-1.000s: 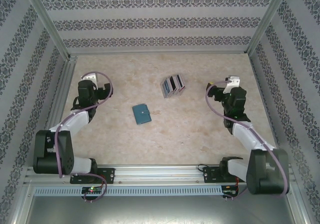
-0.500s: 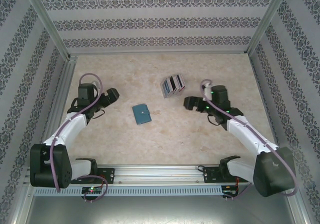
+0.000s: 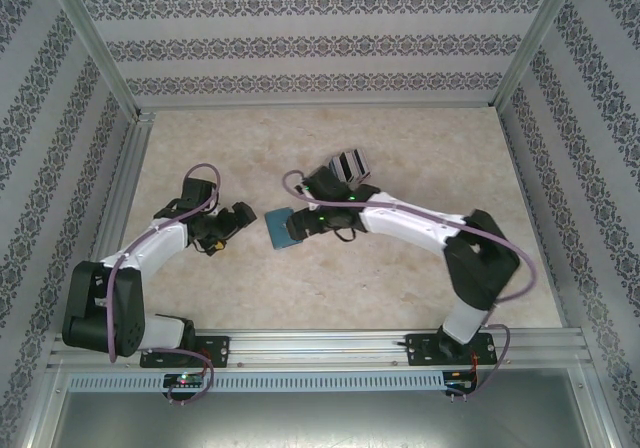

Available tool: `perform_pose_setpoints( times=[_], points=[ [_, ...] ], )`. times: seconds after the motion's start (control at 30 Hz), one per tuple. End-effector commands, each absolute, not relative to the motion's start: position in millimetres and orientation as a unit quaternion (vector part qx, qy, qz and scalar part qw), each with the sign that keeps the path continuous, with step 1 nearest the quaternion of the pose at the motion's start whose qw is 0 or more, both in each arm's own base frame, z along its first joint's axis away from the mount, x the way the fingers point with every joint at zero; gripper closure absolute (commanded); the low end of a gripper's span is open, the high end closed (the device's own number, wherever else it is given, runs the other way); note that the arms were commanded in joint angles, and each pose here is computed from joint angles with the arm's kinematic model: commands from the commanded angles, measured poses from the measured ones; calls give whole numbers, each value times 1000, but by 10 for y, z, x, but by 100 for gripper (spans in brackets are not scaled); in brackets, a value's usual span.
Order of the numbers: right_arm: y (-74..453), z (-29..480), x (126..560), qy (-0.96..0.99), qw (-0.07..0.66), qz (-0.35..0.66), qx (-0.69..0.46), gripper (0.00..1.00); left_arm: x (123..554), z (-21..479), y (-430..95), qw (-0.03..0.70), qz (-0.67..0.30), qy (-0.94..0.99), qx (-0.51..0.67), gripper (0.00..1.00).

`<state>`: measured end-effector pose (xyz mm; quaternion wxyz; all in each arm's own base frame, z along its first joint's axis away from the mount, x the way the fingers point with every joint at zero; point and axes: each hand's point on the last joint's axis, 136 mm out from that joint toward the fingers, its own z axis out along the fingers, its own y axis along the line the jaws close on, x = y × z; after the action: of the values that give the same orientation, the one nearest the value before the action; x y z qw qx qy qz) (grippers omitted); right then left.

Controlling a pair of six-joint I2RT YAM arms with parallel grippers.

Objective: Put the credit cards into the card holder
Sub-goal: Open the button on the card holder.

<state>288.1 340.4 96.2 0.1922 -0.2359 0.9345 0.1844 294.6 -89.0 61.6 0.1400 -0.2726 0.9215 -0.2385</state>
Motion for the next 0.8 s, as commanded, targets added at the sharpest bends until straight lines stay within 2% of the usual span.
perform_pose_setpoints(
  times=[0.0,0.13,0.2,0.33,0.47,0.77],
  points=[
    [3506,918,2859,938,171,135,-268,24,2976,689,-899,130,-229,923,-280,0],
    [3637,776,2954,941,142,112,-285,32,3005,698,-899,118,-221,929,-271,0],
    [3675,728,2997,943,131,100,-291,41,3033,708,-901,115,-218,932,-264,0],
    [3747,652,3050,944,119,93,-292,52,3084,736,-849,112,-198,941,-252,1],
    [3750,588,3096,945,111,76,-296,57,3134,739,-792,110,-197,941,-253,1],
    [3742,440,3197,946,106,44,-303,60,3240,777,-778,109,-212,939,-248,0]
  ],
)
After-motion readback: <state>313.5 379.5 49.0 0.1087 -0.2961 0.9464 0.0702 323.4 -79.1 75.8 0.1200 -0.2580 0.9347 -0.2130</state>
